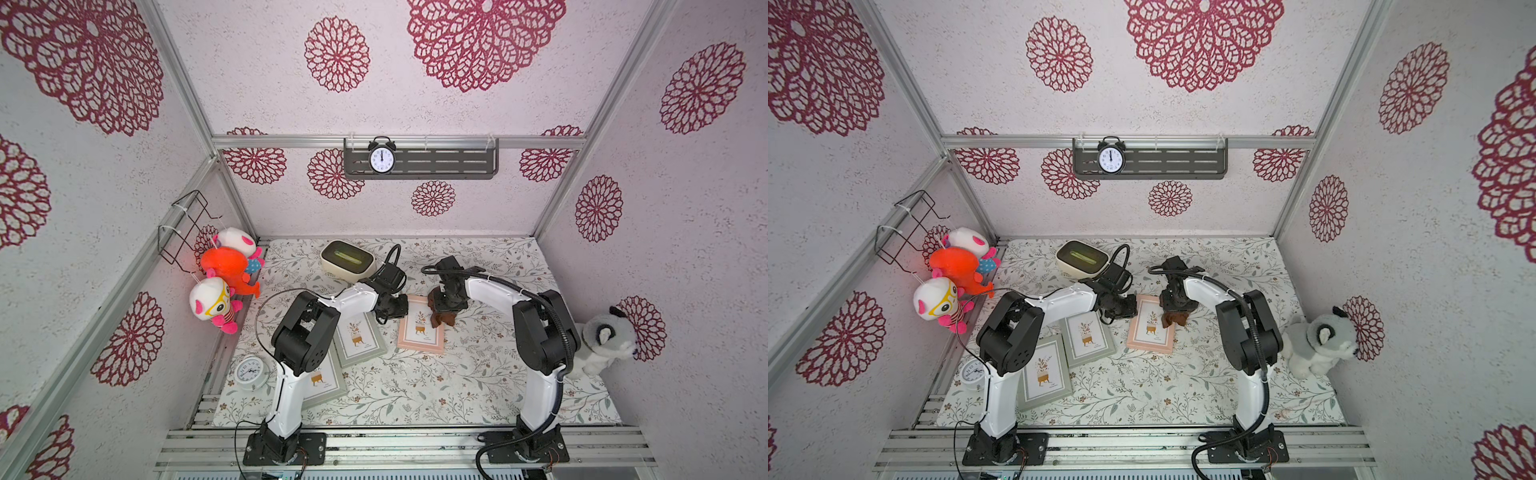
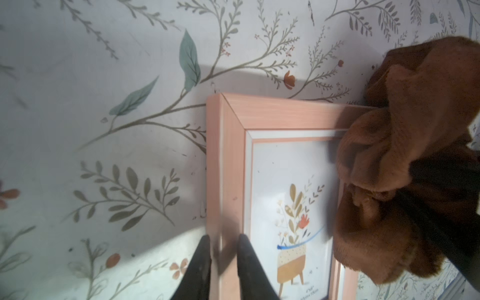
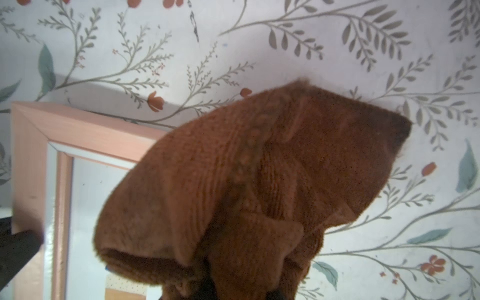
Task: Wipe the picture frame with a cloth
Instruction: Wipe the dirt from the picture frame.
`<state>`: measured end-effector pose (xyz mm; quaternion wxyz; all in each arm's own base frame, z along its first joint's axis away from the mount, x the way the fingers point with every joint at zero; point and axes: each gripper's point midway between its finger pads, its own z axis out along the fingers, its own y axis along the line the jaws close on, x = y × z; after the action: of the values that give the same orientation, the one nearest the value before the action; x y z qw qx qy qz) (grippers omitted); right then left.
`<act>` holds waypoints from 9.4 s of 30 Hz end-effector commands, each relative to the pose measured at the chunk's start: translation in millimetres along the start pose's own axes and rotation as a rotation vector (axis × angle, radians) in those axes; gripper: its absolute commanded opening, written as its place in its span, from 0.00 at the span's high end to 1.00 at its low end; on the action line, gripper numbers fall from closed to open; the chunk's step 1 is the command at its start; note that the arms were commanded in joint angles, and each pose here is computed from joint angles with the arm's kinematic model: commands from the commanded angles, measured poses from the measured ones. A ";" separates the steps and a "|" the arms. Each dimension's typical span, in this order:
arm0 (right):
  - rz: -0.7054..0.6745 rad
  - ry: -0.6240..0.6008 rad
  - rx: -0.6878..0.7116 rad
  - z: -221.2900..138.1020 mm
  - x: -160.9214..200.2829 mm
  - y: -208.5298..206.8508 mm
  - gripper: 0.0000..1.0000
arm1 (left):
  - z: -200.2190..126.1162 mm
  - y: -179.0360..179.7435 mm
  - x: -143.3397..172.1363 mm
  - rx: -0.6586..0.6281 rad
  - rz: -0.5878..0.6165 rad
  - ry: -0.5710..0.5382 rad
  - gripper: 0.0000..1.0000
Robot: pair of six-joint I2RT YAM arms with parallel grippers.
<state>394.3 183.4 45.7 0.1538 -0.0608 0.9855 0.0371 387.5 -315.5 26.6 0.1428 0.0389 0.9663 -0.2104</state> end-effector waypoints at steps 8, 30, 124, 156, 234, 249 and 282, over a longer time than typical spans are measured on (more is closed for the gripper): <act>-0.058 0.049 -0.050 27.1 2.6 36.8 1.00 | 21.4 9.3 13.3 -0.046 0.014 0.067 0.83; 0.050 -0.062 -0.162 19.2 -15.7 61.4 1.00 | 35.3 20.2 25.6 -0.087 0.015 0.105 0.86; 0.041 0.085 -0.145 -35.4 94.5 -4.1 1.00 | 51.3 51.1 54.7 -0.249 0.043 0.235 0.89; 0.016 0.025 -0.104 -47.6 105.5 -19.1 1.00 | 50.8 50.0 55.4 -0.254 0.054 0.247 0.90; -0.112 -0.020 -0.167 -3.8 58.5 17.0 1.00 | 57.5 50.2 62.2 -0.255 0.062 0.275 0.91; -0.081 -0.029 -0.226 4.0 75.2 29.6 1.00 | 59.2 50.7 64.7 -0.260 0.065 0.285 0.91; -0.139 0.014 -0.233 15.2 109.7 41.4 1.00 | 59.3 51.2 67.6 -0.258 0.066 0.291 0.92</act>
<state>346.4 231.0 34.6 0.2474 -0.1370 0.9451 0.1635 406.2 -330.4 23.4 0.1374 0.0736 0.9726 -0.1724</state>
